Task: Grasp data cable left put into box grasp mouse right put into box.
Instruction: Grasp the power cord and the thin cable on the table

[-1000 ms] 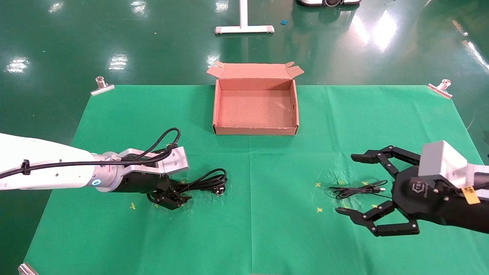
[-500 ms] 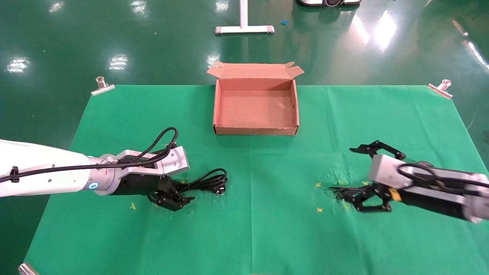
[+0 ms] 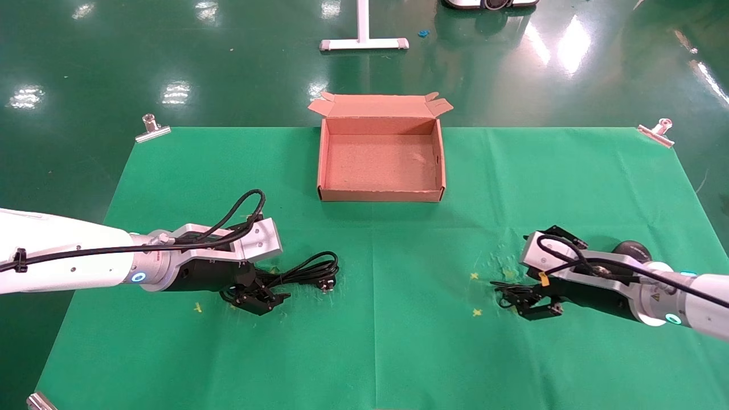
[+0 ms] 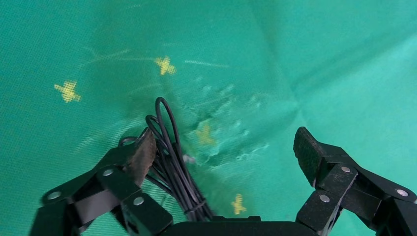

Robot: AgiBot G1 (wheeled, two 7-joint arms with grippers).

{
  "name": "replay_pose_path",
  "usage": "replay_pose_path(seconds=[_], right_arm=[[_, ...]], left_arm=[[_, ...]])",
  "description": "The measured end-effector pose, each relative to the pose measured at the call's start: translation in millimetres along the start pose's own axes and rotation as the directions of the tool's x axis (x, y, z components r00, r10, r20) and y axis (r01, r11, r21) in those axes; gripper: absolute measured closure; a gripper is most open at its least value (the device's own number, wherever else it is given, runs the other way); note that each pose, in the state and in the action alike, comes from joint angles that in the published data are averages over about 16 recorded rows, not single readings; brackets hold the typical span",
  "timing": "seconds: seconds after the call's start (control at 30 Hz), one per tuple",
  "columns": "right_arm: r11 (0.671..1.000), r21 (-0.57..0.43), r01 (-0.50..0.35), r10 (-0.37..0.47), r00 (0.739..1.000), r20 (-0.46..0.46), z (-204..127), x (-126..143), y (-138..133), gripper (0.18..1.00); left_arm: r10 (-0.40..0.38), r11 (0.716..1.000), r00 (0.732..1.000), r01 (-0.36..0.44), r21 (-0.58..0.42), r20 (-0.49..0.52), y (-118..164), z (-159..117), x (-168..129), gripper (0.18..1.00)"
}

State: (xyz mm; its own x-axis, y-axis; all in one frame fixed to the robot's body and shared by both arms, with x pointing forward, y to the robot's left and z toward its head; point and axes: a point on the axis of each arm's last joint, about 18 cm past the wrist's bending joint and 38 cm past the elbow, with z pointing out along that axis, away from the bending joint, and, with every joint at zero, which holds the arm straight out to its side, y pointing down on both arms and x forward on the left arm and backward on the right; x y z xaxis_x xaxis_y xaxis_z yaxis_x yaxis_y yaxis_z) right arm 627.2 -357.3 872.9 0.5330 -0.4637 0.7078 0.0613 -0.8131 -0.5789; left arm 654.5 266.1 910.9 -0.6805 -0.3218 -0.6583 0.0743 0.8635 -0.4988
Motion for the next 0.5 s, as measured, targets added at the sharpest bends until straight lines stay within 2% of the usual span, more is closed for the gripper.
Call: replay_pose_path(seconds=[0.5], right_arm=[[0.999,0.004,-0.053,0.053,0.999,0.009,-16.4,3.7,5.7,0.178]], left_arm=[[0.000,1.000,1.000,0.000,0.000,0.000,0.0,0.0,0.0,0.184]])
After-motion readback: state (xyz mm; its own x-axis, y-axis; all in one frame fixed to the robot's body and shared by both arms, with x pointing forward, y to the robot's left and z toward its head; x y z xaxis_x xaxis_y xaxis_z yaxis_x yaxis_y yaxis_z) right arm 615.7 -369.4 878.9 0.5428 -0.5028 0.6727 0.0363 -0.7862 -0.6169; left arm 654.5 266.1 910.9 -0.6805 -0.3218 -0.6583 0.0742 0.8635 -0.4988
